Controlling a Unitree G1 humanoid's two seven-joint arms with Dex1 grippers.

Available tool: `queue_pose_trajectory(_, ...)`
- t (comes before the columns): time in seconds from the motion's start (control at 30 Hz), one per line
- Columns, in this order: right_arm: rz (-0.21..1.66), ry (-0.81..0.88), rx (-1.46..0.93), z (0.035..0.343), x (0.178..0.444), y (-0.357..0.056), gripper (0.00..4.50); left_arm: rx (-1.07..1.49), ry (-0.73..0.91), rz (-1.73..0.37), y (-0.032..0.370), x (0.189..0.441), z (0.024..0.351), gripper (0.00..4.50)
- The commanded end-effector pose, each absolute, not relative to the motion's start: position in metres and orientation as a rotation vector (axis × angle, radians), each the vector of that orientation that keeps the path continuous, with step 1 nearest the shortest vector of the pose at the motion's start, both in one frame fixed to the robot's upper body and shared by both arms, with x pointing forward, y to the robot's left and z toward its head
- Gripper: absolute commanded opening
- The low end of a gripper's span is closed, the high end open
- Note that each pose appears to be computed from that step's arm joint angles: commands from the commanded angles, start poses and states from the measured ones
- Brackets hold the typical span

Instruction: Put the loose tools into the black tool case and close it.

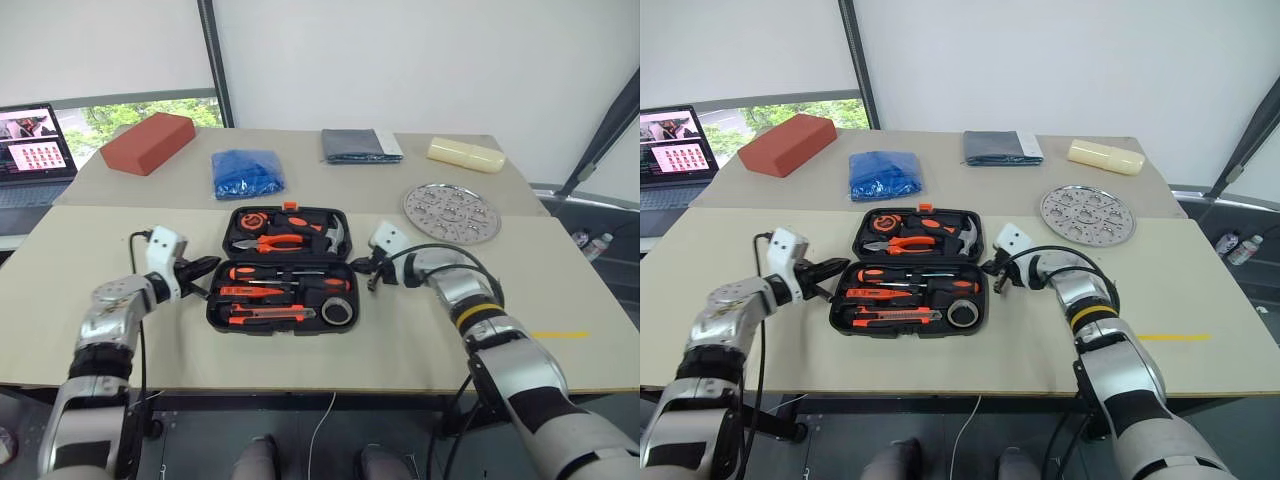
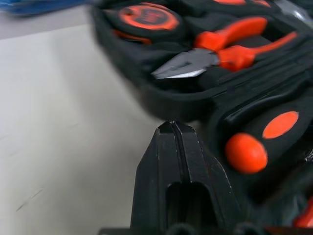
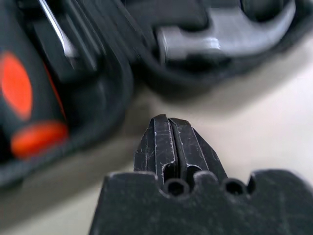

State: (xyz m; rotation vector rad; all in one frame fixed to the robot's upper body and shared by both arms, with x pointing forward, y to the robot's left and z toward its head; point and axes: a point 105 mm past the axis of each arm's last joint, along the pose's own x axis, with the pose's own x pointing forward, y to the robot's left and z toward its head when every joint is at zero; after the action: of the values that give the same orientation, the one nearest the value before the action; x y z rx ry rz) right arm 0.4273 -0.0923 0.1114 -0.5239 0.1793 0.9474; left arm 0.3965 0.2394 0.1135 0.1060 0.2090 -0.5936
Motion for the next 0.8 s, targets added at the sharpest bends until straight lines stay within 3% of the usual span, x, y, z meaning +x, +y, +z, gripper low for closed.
queue_pose_trajectory(0.03, 0.989, 0.114, -0.532, 0.125, 0.427, -0.088, 0.04, 0.155, 0.204, -0.723, 0.226, 0.397, 0.115, 0.0)
queue_pose_trajectory(0.23, 1.104, 0.083, -0.524, 0.13, 0.411, -0.095, 0.04, 0.154, 0.189, -0.927, 0.198, 0.387, 0.111, 0.0)
queue_pose_trajectory(0.5, 1.177, 0.123, -0.525, 0.125, 0.38, -0.114, 0.04, 0.173, 0.131, -1.024, 0.163, 0.381, 0.108, 0.0)
queue_pose_trajectory(0.6, 1.138, 0.131, -0.526, 0.123, 0.375, -0.124, 0.04, 0.152, 0.125, -0.99, 0.164, 0.383, 0.111, 0.0)
queue_pose_trajectory(0.73, 0.963, 0.16, -0.581, 0.12, 0.39, -0.157, 0.04, 0.138, 0.219, -0.876, 0.192, 0.384, 0.11, 0.0)
queue_pose_trajectory(0.8, 0.952, 0.231, -0.485, 0.122, 0.389, -0.167, 0.0, 0.124, 0.176, -0.777, 0.21, 0.39, 0.124, 0.52)
